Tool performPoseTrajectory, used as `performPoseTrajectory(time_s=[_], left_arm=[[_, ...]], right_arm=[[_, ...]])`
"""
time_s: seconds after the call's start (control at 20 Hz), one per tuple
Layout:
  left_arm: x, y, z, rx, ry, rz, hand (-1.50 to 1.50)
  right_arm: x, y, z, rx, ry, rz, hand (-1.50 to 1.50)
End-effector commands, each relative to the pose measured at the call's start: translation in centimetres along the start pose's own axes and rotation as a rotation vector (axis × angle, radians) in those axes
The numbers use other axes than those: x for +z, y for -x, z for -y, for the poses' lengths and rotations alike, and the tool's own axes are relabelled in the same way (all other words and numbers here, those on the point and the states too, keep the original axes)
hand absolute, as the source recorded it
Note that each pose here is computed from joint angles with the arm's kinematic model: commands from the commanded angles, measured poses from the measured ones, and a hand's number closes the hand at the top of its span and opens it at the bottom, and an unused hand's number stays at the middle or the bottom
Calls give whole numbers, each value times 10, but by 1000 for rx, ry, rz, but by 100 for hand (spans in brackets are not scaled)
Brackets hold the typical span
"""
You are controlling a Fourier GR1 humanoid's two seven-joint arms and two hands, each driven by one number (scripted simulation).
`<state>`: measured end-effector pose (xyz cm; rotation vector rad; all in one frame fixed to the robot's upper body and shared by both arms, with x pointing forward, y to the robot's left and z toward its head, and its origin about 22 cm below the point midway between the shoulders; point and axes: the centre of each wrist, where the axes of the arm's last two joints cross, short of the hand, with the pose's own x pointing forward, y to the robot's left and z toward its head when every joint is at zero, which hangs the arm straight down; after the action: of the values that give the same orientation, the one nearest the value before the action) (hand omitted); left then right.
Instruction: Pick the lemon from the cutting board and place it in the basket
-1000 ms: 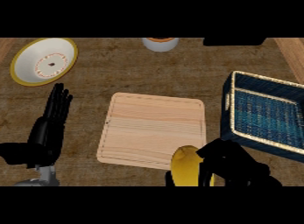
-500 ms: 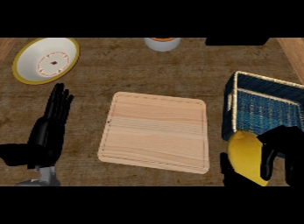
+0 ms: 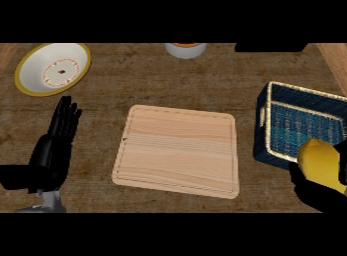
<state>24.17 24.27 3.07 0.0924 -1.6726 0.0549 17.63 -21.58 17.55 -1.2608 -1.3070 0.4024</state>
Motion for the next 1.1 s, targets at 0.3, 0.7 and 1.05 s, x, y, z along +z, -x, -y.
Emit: performPoseTrajectory(time_s=[0.3,0.7,1.05], left_arm=[[11,-3,16,11,10,2,0],[8,8,22,8,-5,4,0],[9,-5,-1,3,-13,9,0]], right_arm=[[-38,32,-30,44,-82,-3,150],[-56,78,-37,-12,-99,-19,150],[-58,111,-37,-15,-96,-86,150]])
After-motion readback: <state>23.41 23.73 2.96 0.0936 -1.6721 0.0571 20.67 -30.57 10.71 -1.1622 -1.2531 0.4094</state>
